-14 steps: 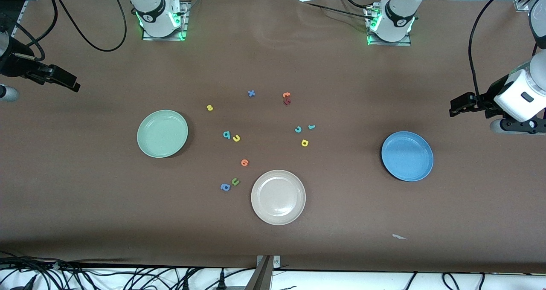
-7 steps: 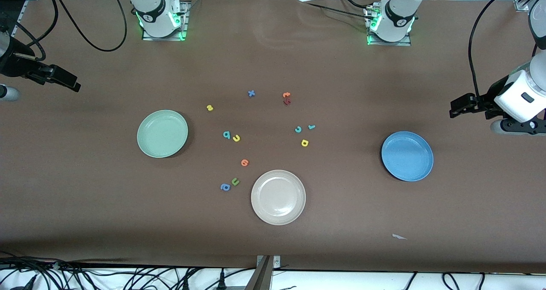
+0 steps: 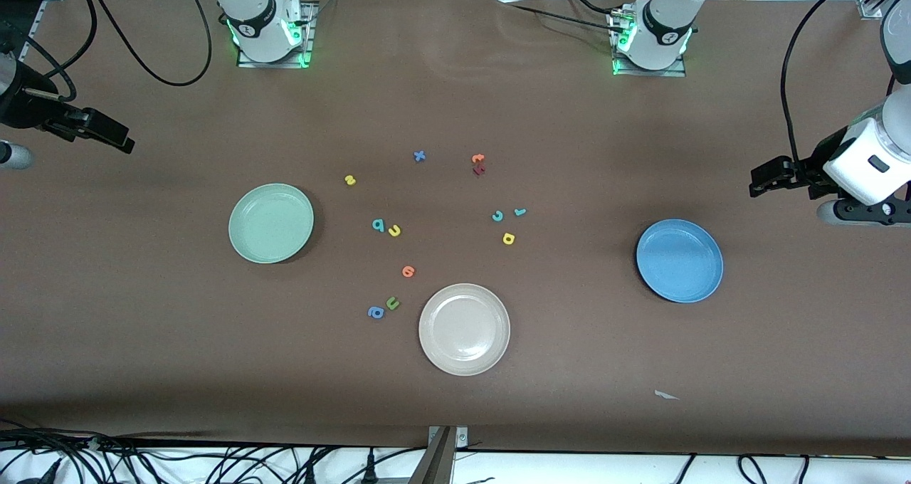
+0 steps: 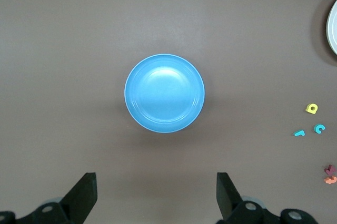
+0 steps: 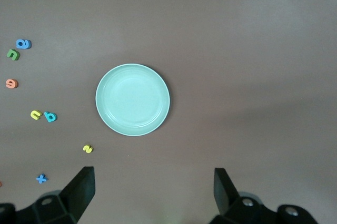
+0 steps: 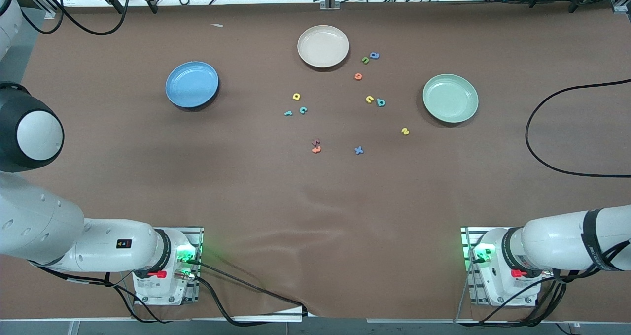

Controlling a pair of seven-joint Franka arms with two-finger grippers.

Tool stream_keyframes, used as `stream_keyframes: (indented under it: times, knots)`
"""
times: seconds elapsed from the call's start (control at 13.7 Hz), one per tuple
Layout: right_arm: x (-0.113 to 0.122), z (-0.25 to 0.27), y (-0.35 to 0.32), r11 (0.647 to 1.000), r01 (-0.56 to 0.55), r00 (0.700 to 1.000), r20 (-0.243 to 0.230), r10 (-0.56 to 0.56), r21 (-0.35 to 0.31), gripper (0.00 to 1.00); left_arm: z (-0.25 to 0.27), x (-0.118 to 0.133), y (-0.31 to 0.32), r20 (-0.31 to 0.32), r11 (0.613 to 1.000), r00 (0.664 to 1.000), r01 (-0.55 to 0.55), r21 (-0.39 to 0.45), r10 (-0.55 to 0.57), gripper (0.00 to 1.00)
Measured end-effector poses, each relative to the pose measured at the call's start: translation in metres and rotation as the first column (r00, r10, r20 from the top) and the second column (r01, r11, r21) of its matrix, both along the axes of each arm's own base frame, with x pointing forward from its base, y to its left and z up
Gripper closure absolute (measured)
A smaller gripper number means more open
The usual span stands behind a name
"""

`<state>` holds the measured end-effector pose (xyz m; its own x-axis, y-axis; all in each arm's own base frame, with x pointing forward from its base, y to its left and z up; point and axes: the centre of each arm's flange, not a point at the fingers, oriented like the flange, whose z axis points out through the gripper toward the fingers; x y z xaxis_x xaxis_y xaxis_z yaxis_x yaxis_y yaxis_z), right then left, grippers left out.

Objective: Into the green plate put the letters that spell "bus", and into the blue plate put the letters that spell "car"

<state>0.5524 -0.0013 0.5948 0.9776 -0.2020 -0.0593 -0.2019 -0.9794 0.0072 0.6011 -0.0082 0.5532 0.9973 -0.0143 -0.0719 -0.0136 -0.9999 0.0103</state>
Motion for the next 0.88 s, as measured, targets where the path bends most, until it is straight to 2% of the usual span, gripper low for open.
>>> stream_keyframes:
  times: [0.88]
  knots:
    - [0.0, 0.0, 0.0001, 1.0, -0.001, 1.0, 0.0, 0.001, 0.0, 0.0, -0.0028, 0.0007, 0.0003, -0.004, 1.0, 1.0, 0.0, 0.0, 0.0, 0.0]
